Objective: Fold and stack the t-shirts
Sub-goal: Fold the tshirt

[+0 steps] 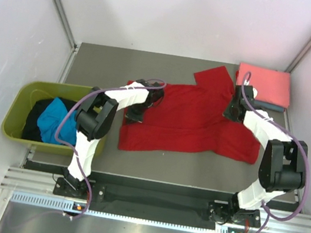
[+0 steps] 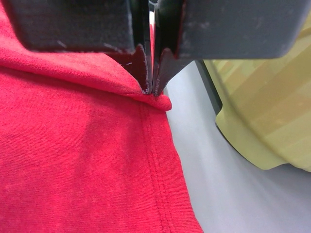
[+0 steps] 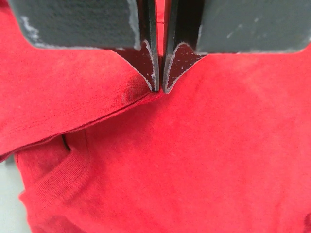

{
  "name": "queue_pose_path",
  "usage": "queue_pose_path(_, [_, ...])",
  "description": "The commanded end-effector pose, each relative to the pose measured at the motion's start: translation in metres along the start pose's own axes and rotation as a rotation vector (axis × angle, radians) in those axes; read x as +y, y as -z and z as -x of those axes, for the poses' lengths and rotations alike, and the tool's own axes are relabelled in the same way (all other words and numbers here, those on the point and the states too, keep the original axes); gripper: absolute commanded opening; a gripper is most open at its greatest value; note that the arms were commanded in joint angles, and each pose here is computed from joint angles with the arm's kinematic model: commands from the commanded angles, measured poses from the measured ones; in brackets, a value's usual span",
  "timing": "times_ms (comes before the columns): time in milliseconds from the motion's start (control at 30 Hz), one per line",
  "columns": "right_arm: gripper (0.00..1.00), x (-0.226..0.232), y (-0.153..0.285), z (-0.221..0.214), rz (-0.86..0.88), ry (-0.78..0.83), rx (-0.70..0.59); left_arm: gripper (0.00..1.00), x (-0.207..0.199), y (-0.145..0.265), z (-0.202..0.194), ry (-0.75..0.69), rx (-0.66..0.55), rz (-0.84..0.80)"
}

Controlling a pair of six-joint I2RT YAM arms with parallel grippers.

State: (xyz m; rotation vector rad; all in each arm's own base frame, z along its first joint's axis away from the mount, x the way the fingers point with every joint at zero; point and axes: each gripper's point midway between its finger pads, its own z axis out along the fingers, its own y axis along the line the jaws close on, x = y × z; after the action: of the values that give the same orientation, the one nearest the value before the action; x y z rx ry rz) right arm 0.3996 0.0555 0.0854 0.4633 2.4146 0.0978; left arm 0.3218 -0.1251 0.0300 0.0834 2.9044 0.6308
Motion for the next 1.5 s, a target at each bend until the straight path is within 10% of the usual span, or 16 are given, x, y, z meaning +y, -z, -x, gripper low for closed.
queue_pose_path(0, [0.0, 0.02, 0.003, 0.026, 0.024, 0.05, -0.08, 0.0, 0.011, -0.002, 0.0, 0.012, 0.013, 0.046])
queue_pose_path(1167, [0.02, 0.085, -0.029, 0.009, 0.028, 0.49, -0.076, 0.0, 0.015, -0.007, -0.007, -0.014, 0.045, 0.081])
queue_pose_path(1467, [0.35, 0.092, 0.016, 0.013, 0.045, 0.454, -0.002, 0.14, 0.029, 0.032, 0.015, 0.019, -0.035, 0.087])
